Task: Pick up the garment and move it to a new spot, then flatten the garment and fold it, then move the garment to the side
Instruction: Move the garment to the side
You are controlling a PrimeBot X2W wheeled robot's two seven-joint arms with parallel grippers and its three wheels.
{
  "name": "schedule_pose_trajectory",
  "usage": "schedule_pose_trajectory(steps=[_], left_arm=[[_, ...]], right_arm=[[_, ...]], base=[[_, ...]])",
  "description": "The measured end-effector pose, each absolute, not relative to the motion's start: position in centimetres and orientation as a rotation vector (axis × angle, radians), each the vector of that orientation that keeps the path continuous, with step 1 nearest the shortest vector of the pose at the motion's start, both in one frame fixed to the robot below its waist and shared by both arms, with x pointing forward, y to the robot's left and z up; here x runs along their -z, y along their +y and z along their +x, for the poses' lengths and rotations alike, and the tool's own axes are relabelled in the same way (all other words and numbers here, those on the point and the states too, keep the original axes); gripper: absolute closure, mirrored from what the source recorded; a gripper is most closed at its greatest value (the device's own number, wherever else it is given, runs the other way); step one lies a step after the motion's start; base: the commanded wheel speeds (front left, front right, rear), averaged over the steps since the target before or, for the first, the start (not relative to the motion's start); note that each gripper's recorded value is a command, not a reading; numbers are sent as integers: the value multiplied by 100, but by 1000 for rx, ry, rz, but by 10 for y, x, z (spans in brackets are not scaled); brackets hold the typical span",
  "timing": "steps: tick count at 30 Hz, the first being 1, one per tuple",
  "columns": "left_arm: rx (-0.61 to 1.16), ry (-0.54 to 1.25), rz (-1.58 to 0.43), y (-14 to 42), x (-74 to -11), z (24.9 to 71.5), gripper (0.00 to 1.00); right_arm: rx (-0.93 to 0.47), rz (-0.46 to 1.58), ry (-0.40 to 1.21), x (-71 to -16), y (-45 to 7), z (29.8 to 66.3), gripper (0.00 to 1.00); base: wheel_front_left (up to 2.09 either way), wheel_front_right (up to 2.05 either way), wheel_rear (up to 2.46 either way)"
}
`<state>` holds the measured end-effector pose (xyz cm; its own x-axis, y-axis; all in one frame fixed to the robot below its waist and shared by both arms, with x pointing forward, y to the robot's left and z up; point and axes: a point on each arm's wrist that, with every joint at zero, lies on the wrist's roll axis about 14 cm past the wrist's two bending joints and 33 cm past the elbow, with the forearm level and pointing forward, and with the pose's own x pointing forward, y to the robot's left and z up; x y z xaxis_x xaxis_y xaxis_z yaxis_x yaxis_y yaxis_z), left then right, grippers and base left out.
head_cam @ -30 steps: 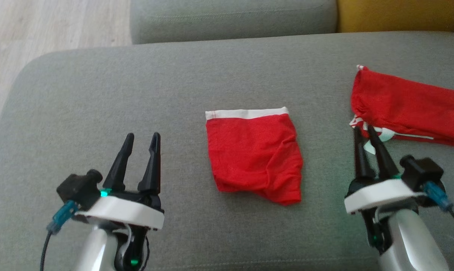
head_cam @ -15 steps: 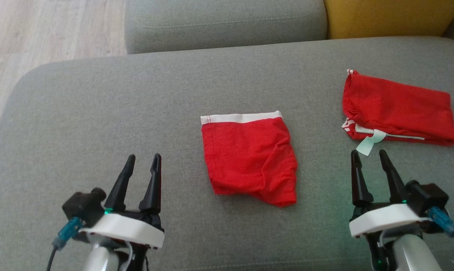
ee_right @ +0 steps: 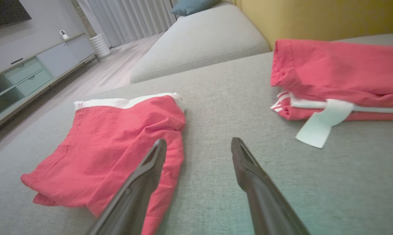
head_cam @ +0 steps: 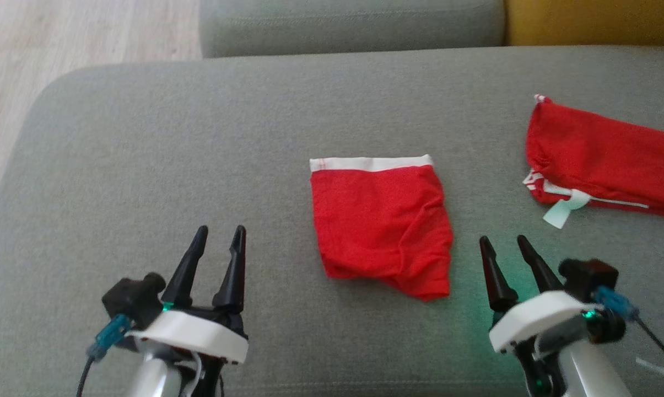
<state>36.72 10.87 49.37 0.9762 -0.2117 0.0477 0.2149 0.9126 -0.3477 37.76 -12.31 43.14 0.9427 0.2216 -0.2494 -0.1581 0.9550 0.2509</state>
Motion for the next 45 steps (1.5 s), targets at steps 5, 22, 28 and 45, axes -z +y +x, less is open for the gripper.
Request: schedule_pose_trajectory(steps=[5,22,28,45], left_arm=[[206,-4,-356,114,-491,373,0],[131,35,-342,138,-475,376,0],[130,46,-341,138,-471,379,0],[218,-2,-352,112,-489,393,0]], right_arm=[[-261,263,396,-416,-98,392,0],[-335,316,612,-369,-58,422,0],[-359,261,624,-365,-53,431,50],[-320,-241,380,-420,-140,458,100]], base=[[0,0,0],[0,0,0],[0,0,0],[0,0,0]])
